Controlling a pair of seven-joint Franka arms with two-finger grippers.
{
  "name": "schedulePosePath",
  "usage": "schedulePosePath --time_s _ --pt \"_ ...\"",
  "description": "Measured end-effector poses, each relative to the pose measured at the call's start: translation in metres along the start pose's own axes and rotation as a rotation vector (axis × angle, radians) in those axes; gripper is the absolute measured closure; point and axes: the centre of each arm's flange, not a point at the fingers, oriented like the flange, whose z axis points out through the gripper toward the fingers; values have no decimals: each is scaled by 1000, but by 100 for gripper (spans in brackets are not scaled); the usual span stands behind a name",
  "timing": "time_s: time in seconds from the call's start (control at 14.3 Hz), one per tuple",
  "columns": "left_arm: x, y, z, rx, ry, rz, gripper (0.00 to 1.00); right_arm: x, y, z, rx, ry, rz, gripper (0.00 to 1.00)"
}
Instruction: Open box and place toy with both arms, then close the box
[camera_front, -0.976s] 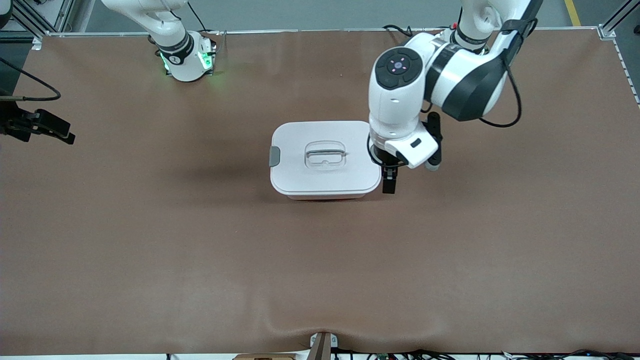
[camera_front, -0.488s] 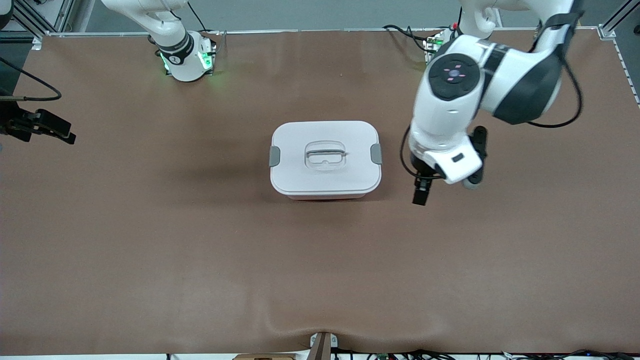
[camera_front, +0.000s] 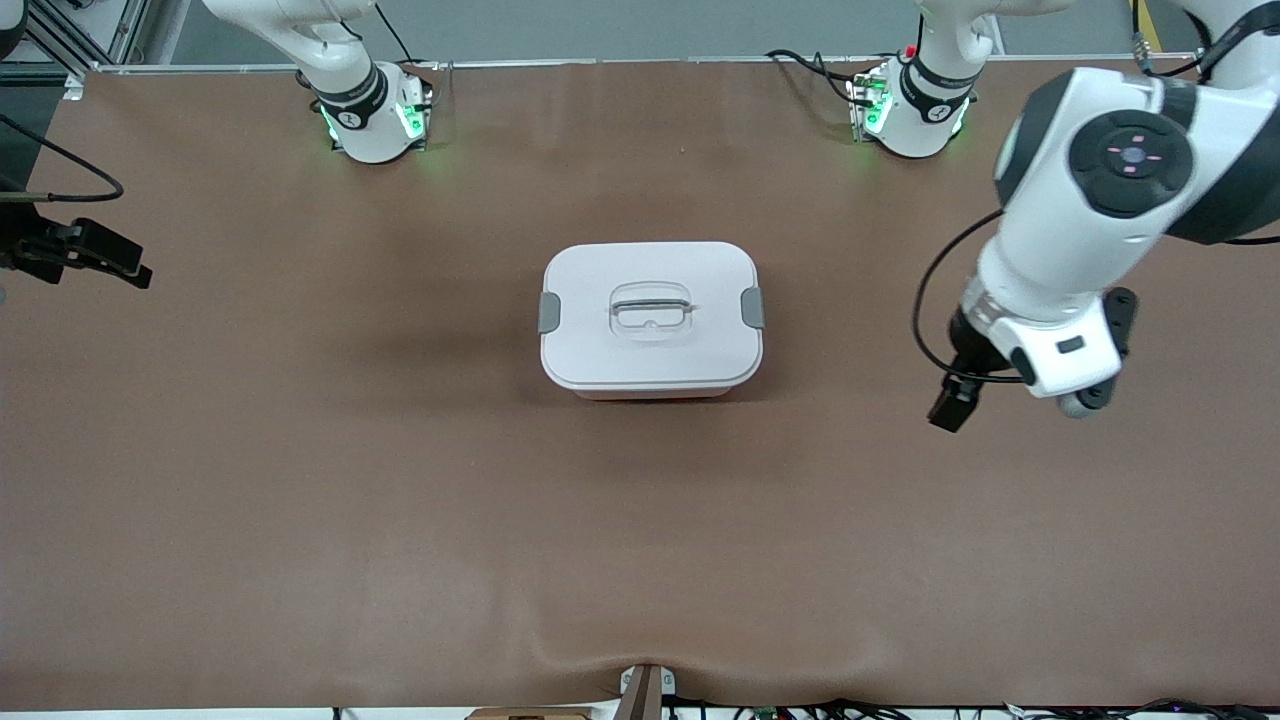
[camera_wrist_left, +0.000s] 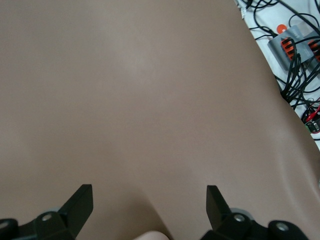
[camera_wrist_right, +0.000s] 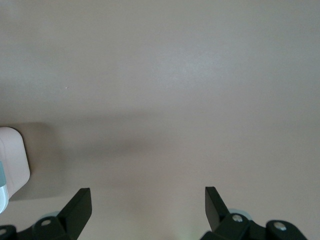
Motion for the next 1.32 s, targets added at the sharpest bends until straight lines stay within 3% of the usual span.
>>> schedulePosePath --time_s 0.28,0.56,0.7,0.91,1.32 --pt "60 -24 -1 10 10 219 0 0 0 0 0 0 0 0" --pt "104 -55 1 86 -11 452 0 0 -1 0 0 0 -2 0" --pt "118 -68 -5 60 -64 508 0 0 -2 0 0 0 -3 0" --pt "147 -94 -25 -42 -136 543 0 0 -2 0 0 -1 -3 0" --pt "159 -132 -60 -37 -149 743 0 0 -2 0 0 -2 -4 0"
